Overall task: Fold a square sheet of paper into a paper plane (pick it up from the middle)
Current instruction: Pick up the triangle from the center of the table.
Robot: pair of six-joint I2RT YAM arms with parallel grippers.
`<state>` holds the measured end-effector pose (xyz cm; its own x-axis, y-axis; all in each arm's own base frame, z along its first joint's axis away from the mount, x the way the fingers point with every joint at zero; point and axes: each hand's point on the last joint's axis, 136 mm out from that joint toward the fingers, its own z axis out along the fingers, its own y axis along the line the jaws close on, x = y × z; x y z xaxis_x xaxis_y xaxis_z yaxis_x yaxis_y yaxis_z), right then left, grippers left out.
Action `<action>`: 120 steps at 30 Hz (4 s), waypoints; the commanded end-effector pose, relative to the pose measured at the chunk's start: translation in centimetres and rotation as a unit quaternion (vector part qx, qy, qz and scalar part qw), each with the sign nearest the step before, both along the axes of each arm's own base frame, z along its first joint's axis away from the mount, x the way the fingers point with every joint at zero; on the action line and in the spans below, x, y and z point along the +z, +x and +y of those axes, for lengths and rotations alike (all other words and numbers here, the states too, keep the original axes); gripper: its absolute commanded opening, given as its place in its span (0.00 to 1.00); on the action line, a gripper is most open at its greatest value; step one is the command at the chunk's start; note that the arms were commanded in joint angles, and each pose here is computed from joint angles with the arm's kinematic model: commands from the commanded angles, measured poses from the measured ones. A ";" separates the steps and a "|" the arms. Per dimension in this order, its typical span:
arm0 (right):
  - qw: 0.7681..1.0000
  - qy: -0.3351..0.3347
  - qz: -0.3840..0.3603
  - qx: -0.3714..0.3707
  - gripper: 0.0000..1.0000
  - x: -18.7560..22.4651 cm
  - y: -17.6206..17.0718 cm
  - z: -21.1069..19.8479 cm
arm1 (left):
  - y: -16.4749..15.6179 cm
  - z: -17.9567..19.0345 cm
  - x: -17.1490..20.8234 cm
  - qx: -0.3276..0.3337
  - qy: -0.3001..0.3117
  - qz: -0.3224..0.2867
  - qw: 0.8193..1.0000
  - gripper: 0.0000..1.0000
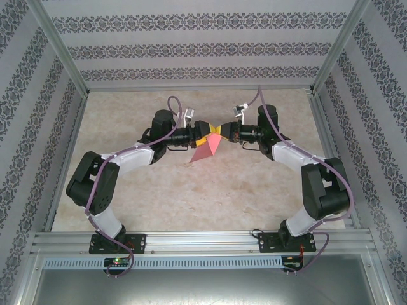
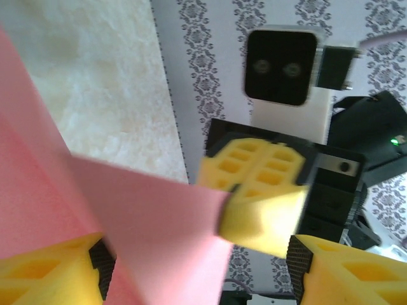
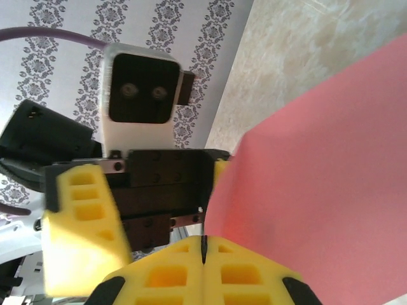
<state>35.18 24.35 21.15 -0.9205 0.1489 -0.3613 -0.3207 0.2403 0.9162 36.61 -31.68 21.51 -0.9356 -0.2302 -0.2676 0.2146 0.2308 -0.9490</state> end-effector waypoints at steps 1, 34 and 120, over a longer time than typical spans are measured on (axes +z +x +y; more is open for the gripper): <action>1.000 0.002 0.008 0.005 0.00 -1.2 0.0 -0.1 | -0.3 -0.9 2.4 -0.022 -0.027 -0.029 0.999 0.72; 1.000 -0.003 0.021 -0.004 0.05 -2.3 0.0 -0.6 | -1.3 -0.9 -2.1 -0.061 0.064 0.014 0.996 0.27; 0.988 -0.022 0.124 -0.086 0.25 -3.7 -4.3 -1.3 | -1.0 -2.3 -0.2 -0.068 0.034 0.010 0.997 0.18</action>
<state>30.99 23.37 17.18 -0.9453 0.3085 -0.1065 -0.0054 0.3117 0.9502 36.37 -32.99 19.82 -0.9659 -0.1229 -0.2277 0.1832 0.2967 -0.9372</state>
